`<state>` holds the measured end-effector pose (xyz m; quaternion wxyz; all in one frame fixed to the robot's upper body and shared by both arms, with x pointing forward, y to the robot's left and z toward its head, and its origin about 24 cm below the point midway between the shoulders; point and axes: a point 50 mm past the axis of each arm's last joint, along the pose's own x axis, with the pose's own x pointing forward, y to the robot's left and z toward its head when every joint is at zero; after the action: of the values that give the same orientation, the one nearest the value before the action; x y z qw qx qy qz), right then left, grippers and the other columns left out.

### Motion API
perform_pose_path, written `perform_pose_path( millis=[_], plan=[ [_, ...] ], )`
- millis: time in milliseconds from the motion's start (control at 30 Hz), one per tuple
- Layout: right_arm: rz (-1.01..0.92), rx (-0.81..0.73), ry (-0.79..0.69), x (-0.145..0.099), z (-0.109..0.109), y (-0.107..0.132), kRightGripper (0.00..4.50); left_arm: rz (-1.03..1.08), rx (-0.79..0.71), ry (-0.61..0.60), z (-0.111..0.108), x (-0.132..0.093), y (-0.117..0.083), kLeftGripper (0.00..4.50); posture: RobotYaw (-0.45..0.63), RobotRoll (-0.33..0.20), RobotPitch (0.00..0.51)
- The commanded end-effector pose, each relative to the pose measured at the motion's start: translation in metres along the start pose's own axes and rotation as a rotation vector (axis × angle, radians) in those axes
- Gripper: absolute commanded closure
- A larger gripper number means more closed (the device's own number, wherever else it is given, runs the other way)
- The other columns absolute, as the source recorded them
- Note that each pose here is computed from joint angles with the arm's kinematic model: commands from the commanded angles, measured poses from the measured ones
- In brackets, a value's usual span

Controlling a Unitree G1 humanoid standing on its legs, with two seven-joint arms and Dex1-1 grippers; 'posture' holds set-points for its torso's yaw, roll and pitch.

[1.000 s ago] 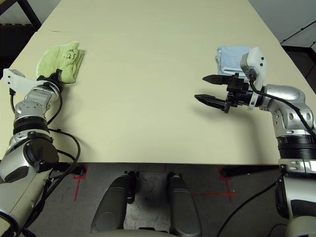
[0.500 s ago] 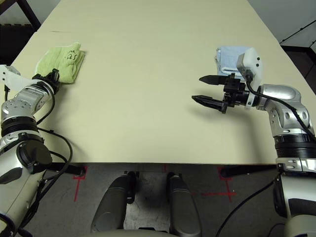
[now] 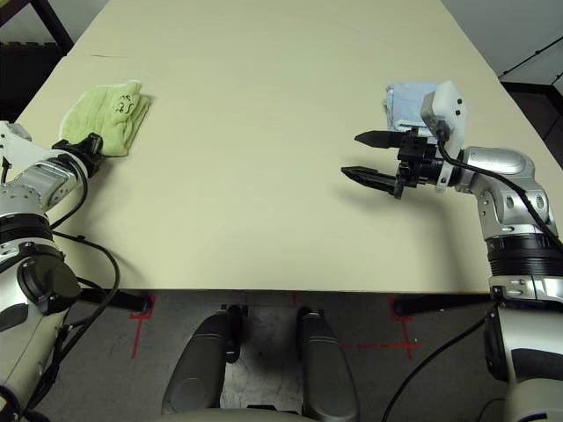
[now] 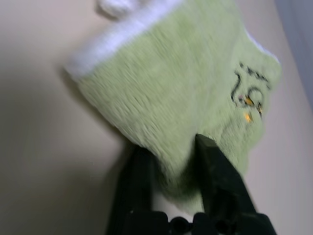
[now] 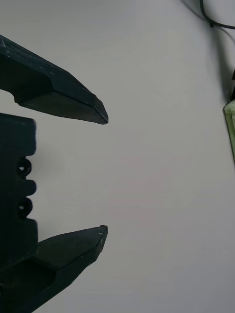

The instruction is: Fold the towel and set it aside.

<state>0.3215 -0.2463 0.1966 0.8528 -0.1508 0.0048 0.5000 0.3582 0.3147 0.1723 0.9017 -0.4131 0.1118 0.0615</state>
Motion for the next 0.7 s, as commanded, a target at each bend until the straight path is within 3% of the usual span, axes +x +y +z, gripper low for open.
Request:
perform_pose_path(
  millis=[33,133,167,267,400,567,700],
  plan=[
    [0.002,0.005,0.016,0.001,-0.004,0.0,0.0,0.076,0.078,0.173,-0.009,-0.016,0.009,1.35,0.1,0.0,0.182],
    [0.002,0.005,0.012,0.002,-0.004,0.0,0.0,0.115,0.138,0.224,-0.003,-0.031,0.012,0.21,0.11,0.0,0.181],
    [0.002,0.005,0.01,0.003,-0.004,0.0,0.0,0.141,0.182,0.251,-0.001,-0.038,0.015,0.02,0.11,0.0,0.181],
    [0.001,0.004,0.008,0.004,-0.004,-0.001,0.0,0.122,0.329,0.357,0.003,-0.059,0.014,0.02,0.12,0.0,0.183],
    [-0.036,0.003,-0.005,0.002,-0.003,-0.007,0.0,-0.135,0.712,0.399,0.008,-0.08,-0.024,0.02,0.13,0.0,0.186],
    [-0.401,0.051,-0.161,0.005,0.002,-0.03,0.0,-0.329,1.089,0.058,0.009,-0.046,-0.063,0.02,0.12,0.0,0.19],
    [-0.711,0.103,-0.216,0.002,-0.009,-0.038,0.0,-0.371,1.082,-0.216,0.002,-0.015,-0.079,0.02,0.1,0.0,0.191]
  ],
)
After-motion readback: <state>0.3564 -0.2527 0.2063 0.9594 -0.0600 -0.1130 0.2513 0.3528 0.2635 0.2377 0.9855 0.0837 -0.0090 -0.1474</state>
